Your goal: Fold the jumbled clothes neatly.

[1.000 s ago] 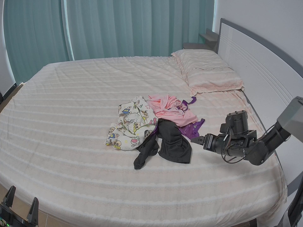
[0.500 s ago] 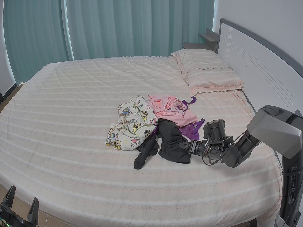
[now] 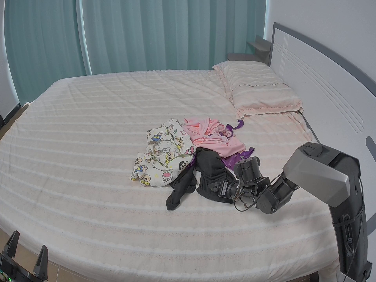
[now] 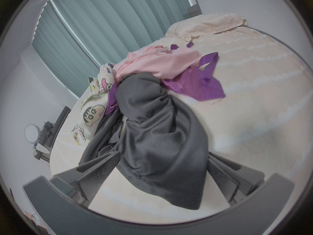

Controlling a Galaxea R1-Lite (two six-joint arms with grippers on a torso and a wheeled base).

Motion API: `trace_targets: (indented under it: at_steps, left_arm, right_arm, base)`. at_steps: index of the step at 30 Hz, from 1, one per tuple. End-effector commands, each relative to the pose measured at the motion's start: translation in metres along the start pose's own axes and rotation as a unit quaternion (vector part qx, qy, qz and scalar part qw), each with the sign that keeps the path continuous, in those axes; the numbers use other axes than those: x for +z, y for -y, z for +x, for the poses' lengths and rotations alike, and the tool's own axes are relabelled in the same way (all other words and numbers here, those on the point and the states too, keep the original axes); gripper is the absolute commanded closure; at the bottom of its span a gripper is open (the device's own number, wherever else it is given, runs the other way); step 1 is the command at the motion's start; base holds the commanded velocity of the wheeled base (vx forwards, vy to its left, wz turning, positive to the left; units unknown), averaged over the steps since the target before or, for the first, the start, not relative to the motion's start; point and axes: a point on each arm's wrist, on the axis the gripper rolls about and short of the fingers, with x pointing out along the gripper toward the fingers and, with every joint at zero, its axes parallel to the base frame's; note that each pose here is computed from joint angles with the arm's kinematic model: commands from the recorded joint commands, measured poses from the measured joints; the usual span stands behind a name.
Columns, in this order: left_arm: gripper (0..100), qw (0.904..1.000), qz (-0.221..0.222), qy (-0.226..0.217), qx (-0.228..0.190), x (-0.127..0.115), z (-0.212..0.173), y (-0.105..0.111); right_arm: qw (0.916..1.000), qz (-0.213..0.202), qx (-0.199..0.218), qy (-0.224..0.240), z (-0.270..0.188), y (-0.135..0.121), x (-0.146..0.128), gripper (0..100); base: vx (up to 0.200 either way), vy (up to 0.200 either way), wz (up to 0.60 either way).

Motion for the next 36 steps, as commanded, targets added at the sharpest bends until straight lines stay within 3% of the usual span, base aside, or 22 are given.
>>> trace_targets:
  at_steps: [1,4,5,15,23,25,26,27,28,30,31,34,36]
  left_arm:
    - [0,1.0000,0.000,0.001,0.000,-0.005,0.000,0.000]
    - [0,1.0000,0.000,0.001,0.000,-0.005,0.000,0.000]
    - [0,1.0000,0.001,0.001,0.000,-0.005,0.000,0.000]
    - [0,1.0000,0.001,0.001,0.000,-0.005,0.000,0.000]
    - [0,0.9995,0.018,0.003,-0.024,-0.004,0.000,0.001]
    - [0,0.9988,0.008,0.038,-0.030,0.011,-0.004,0.001]
    - [0,0.9963,-0.012,0.078,-0.033,0.042,-0.009,0.002]
    - [0,0.9963,-0.012,0.078,-0.033,0.042,-0.009,0.002]
    - [0,0.9957,-0.037,0.074,-0.042,0.070,-0.005,0.002]
    - [0,0.9969,-0.042,0.026,-0.062,0.085,0.014,0.004]
    - [0,0.9950,-0.042,-0.005,-0.091,0.087,0.026,0.005]
    - [0,0.9893,-0.036,-0.063,-0.127,0.082,0.041,0.008]
    - [0,0.9827,-0.008,-0.116,-0.144,0.073,0.055,0.009]
  right_arm:
    - [0.9999,-0.008,-0.005,0.006,0.015,-0.007,-0.009,0]
    - [0.9997,-0.007,-0.017,0.017,0.022,-0.007,-0.009,0]
    - [0.9997,-0.006,-0.017,0.019,0.022,-0.007,-0.009,100]
    - [1.0000,0.005,0.000,0.004,-0.019,-0.007,0.003,100]
    - [0.9924,0.037,0.114,-0.025,-0.105,-0.007,0.009,100]
    - [0.9909,0.037,0.126,-0.029,-0.121,-0.003,0.003,100]
    - [0.9903,0.037,0.131,-0.029,-0.128,0.000,-0.001,100]
    - [0.9903,0.037,0.131,-0.029,-0.128,0.000,-0.001,100]
    - [0.9895,0.036,0.138,-0.024,-0.136,0.003,-0.004,100]
    - [0.9882,0.041,0.146,-0.018,-0.146,0.006,-0.010,100]
    - [0.9870,0.049,0.153,-0.012,-0.154,0.007,-0.013,100]
    - [0.9848,0.056,0.164,0.002,-0.162,0.008,-0.015,100]
    - [0.9827,0.061,0.174,0.016,-0.166,0.010,-0.016,100]
  base:
    - [0.000,0.000,0.00]
    - [0.000,0.000,0.00]
    - [0.000,0.000,0.00]
    - [0.000,0.000,0.00]
    - [0.000,0.000,0.00]
    - [0.000,0.000,0.00]
    - [0.000,0.000,0.00]
    - [0.000,0.000,0.00]
    - [0.000,0.000,0.00]
    - [0.000,0.000,0.00]
    - [0.000,0.000,0.00]
    - [0.000,0.000,0.00]
    - [0.000,0.000,0.00]
